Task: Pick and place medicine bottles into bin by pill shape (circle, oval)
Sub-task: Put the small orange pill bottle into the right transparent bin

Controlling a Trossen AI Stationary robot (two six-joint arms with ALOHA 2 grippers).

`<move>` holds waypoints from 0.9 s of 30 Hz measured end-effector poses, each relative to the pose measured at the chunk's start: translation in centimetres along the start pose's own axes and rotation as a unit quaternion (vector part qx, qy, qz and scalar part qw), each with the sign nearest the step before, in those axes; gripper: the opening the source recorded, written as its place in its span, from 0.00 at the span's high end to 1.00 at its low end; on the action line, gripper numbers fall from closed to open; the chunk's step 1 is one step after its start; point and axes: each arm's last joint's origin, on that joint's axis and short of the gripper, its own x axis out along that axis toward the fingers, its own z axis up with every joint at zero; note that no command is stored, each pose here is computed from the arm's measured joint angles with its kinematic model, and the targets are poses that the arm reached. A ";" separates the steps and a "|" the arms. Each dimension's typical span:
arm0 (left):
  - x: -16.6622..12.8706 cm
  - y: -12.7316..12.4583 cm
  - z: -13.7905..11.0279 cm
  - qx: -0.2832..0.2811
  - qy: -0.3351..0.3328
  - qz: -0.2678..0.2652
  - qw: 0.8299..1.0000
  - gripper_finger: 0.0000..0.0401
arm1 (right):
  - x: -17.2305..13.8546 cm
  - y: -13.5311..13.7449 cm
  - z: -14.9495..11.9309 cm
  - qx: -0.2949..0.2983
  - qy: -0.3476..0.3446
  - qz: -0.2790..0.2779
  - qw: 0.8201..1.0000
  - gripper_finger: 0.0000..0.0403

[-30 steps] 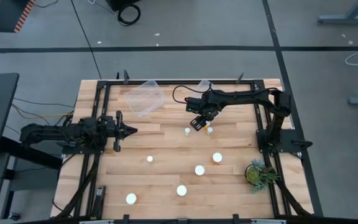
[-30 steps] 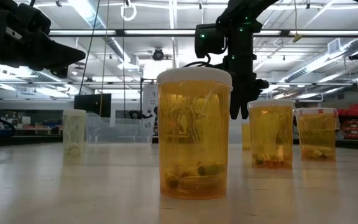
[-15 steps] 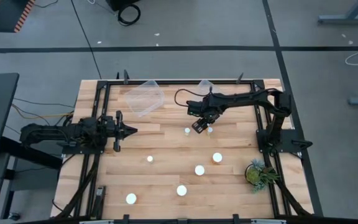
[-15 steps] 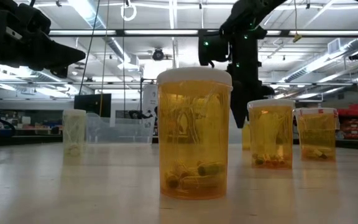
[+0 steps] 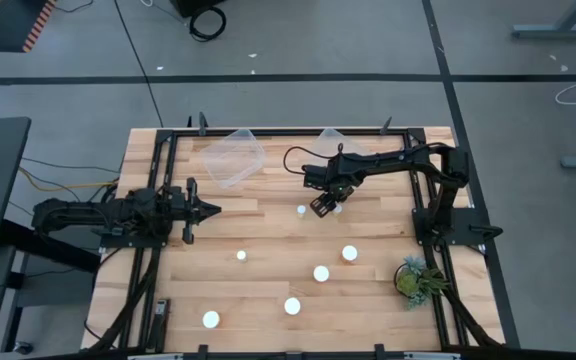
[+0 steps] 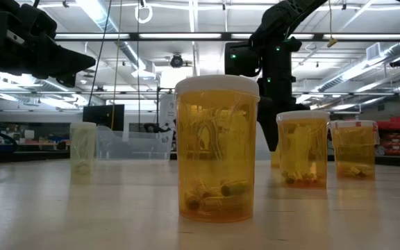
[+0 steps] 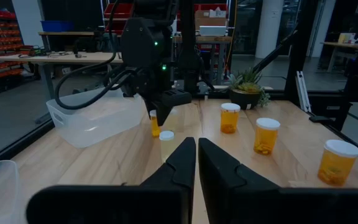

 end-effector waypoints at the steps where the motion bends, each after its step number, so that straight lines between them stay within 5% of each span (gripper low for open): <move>1: 0.0 0.0 0.0 0.000 0.000 0.000 1.000 0.93 | 0.0 0.0 0.0 0.000 0.000 0.000 1.000 0.59; 9: 0.0 0.0 0.0 0.000 0.000 0.000 1.000 0.91 | 0.0 0.0 0.0 -0.007 0.000 0.000 1.000 0.69; 27: 0.0 0.0 0.0 0.000 0.000 0.000 1.000 0.92 | -4.4 -0.4 3.6 -0.020 -0.048 0.034 0.998 0.68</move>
